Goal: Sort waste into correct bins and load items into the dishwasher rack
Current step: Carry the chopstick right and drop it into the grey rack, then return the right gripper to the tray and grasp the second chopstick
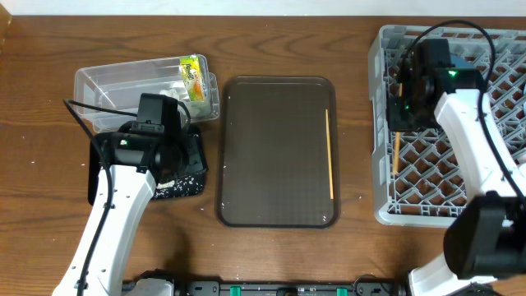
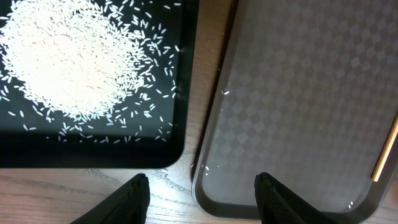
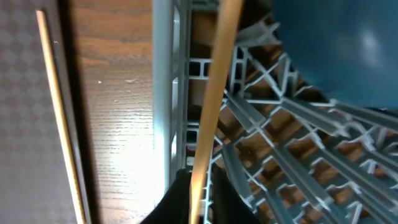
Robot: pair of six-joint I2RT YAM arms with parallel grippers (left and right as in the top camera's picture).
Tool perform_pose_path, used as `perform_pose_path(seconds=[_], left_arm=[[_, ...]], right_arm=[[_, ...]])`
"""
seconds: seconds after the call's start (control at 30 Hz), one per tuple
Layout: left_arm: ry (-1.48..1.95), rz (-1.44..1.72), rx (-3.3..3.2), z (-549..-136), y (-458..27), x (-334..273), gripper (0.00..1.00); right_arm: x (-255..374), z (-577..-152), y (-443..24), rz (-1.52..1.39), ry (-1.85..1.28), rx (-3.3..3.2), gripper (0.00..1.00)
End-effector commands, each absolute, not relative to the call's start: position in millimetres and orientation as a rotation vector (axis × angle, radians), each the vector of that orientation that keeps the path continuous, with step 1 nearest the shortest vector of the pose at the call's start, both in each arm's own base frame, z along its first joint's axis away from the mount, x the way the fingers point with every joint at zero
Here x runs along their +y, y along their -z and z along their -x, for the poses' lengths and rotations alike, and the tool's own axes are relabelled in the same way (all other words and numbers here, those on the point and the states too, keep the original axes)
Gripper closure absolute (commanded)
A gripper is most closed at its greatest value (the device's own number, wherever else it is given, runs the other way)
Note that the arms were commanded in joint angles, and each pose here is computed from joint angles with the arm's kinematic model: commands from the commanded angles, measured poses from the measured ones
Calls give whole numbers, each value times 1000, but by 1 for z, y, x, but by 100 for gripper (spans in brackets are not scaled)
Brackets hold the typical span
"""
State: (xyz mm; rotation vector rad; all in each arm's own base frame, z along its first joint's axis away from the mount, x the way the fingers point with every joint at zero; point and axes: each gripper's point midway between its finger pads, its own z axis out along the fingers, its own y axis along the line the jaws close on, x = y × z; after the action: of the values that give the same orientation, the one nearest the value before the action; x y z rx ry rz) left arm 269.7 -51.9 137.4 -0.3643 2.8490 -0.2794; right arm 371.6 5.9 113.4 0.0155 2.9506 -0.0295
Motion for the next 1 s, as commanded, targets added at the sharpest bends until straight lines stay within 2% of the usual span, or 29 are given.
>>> perform_pose_path(seconds=[0.0,0.07,0.13,0.33,0.47,0.67,0.97], left_arm=[[275,372,2836,-272,-142,-50,43],[275,371,2835,-272,-142,-50,43],[275,371,2835,-272,-142,-50,43],[275,371,2835,-272,-142,-50,43],[275,372,2835,-273,-142,-50,43],[275,372,2835,-272,-142,-50,43],[275,371,2835,-272,-142,-50,42]], right_arm=[[4,-370,-107,15,39,2966,71],[7,-373,-112,22,37,2947,64],[7,-378,-122,-3,33,2919,61],[48,-396,-175,44,-232,2743,62],[79,-395,-182,137,-329,2709,62],[124,-378,-141,306,-310,2808,60],[154,-349,-57,343,-192,3036,61]])
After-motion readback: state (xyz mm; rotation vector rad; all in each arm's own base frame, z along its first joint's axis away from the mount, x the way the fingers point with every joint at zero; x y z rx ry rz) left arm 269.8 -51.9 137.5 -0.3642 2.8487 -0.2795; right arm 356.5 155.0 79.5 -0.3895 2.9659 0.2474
